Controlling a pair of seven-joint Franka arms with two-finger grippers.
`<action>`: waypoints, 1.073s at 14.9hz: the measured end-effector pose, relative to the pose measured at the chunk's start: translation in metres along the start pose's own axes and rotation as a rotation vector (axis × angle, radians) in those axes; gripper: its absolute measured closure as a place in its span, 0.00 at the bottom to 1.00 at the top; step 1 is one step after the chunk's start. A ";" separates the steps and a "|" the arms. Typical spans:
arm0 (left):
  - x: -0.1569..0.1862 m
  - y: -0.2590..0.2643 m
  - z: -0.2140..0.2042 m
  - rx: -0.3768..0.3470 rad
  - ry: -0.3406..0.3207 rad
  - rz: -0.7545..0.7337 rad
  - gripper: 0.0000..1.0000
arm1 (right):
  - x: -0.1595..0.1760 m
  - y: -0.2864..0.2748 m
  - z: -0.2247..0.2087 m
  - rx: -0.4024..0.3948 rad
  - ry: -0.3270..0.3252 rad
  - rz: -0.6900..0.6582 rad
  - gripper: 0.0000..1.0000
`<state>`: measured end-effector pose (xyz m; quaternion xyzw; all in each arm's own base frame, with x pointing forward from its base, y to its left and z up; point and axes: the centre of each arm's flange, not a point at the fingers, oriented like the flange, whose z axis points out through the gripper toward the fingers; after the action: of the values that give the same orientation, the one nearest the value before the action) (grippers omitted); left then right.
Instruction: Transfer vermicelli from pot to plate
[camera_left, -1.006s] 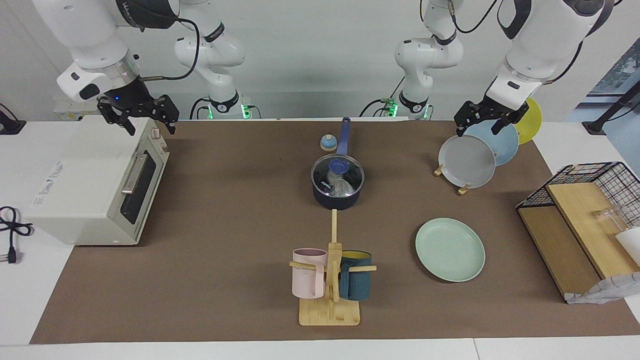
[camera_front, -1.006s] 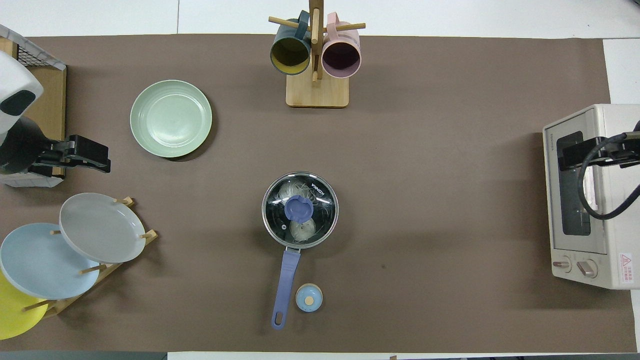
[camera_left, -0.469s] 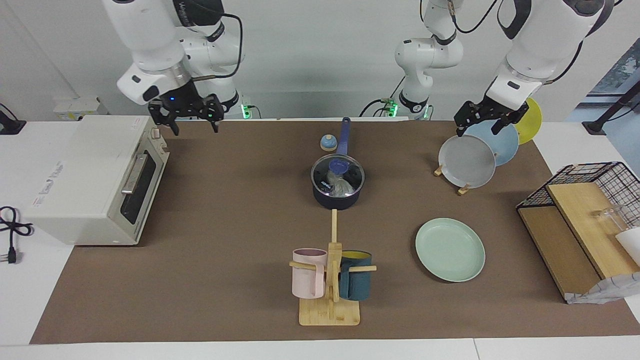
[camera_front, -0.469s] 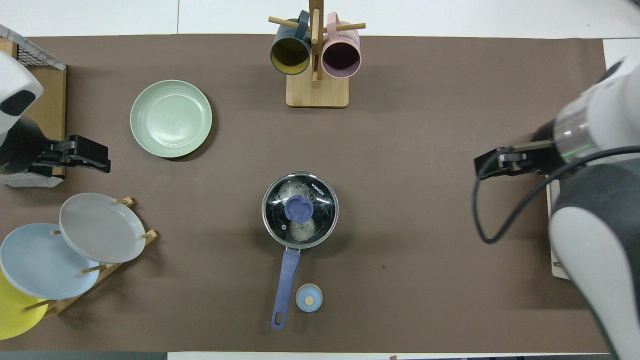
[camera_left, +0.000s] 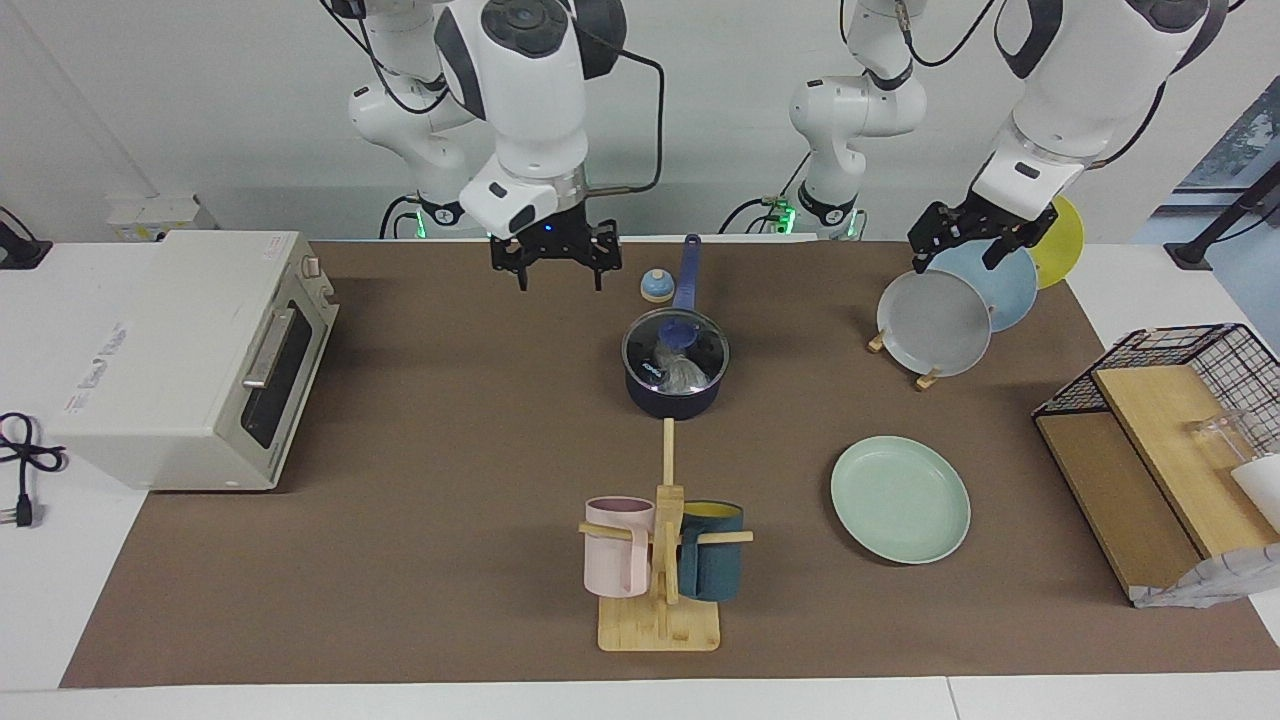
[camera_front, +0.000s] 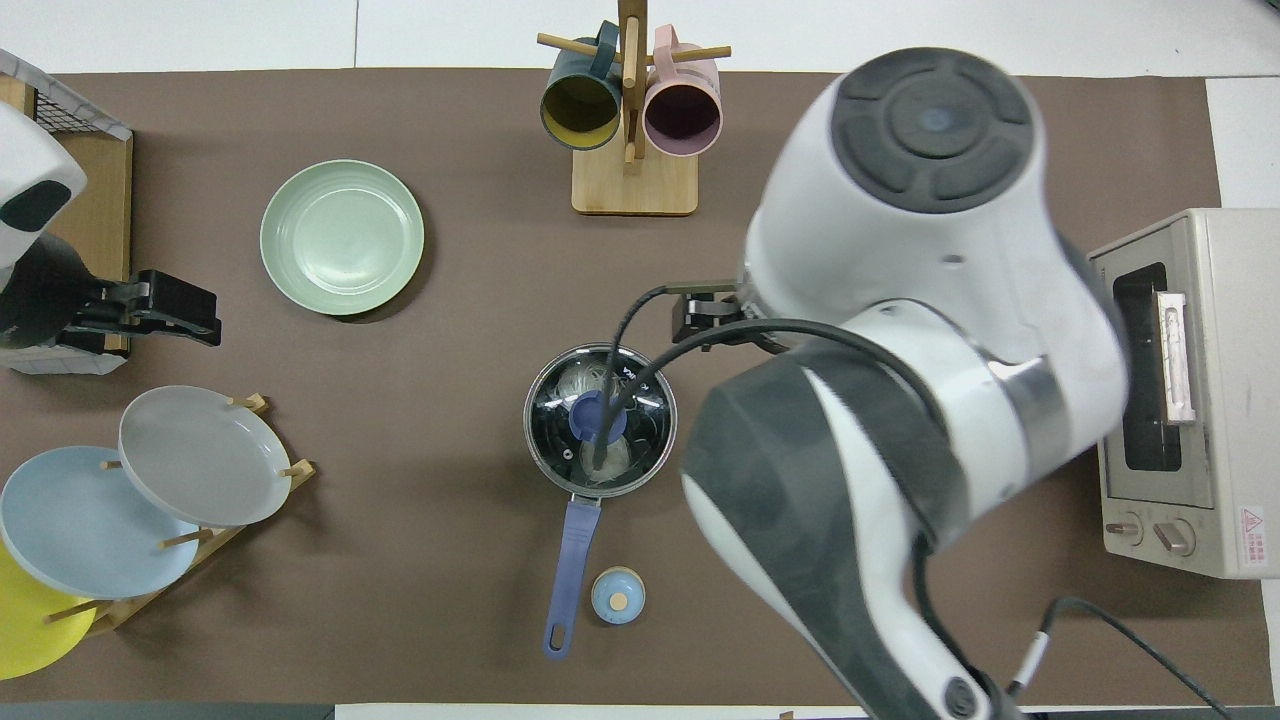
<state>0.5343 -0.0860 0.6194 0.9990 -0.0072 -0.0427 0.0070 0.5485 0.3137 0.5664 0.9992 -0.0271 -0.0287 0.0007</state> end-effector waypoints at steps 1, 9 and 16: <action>0.000 0.000 0.000 0.000 0.000 0.000 0.00 | 0.000 -0.024 0.011 0.008 0.013 0.021 0.00; 0.000 0.000 0.000 0.000 0.000 0.000 0.00 | -0.021 -0.110 0.087 0.013 0.021 0.036 0.00; 0.000 0.000 0.000 0.000 0.000 0.000 0.00 | -0.051 -0.113 0.137 0.022 0.035 0.004 0.00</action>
<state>0.5343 -0.0860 0.6194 0.9990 -0.0072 -0.0427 0.0070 0.4957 0.4291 0.4326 0.9995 -0.0293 -0.0111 -0.0098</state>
